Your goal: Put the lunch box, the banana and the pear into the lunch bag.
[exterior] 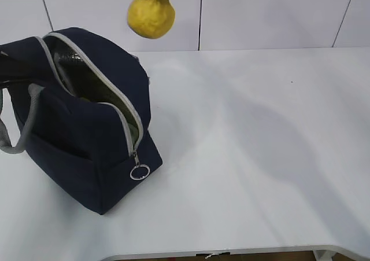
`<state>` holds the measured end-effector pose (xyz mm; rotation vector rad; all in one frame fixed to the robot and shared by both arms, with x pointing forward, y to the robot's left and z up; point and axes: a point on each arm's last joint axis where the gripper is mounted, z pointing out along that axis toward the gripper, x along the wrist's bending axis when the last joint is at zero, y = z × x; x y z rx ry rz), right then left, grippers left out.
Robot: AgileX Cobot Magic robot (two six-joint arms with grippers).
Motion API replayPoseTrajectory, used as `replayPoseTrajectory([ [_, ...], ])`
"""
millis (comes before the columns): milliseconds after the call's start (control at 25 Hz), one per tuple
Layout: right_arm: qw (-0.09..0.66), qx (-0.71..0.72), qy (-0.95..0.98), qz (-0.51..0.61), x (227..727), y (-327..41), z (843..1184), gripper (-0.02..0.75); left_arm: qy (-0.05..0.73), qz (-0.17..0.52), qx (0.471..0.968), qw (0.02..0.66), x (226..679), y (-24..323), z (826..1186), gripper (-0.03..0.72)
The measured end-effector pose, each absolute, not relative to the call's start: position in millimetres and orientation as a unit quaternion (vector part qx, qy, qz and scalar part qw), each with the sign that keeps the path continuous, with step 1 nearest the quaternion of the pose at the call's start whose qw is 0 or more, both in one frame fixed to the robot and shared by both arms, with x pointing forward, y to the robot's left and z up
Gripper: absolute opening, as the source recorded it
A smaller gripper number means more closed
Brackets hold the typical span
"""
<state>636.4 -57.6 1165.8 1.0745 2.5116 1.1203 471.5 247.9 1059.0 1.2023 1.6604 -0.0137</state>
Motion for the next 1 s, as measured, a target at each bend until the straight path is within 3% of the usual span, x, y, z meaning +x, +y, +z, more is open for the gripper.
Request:
replayPoseTrajectory([
  [400, 0.032, 0.259, 0.863, 0.433, 601, -34, 1189, 0.318, 0.692, -0.005, 0.502, 0.519, 471, 248, 1059, -0.017],
  [1000, 0.016, 0.166, 0.887, 0.431, 576, 5, 1181, 0.318, 0.692, -0.007, 0.502, 0.520, 471, 248, 1059, -0.017],
])
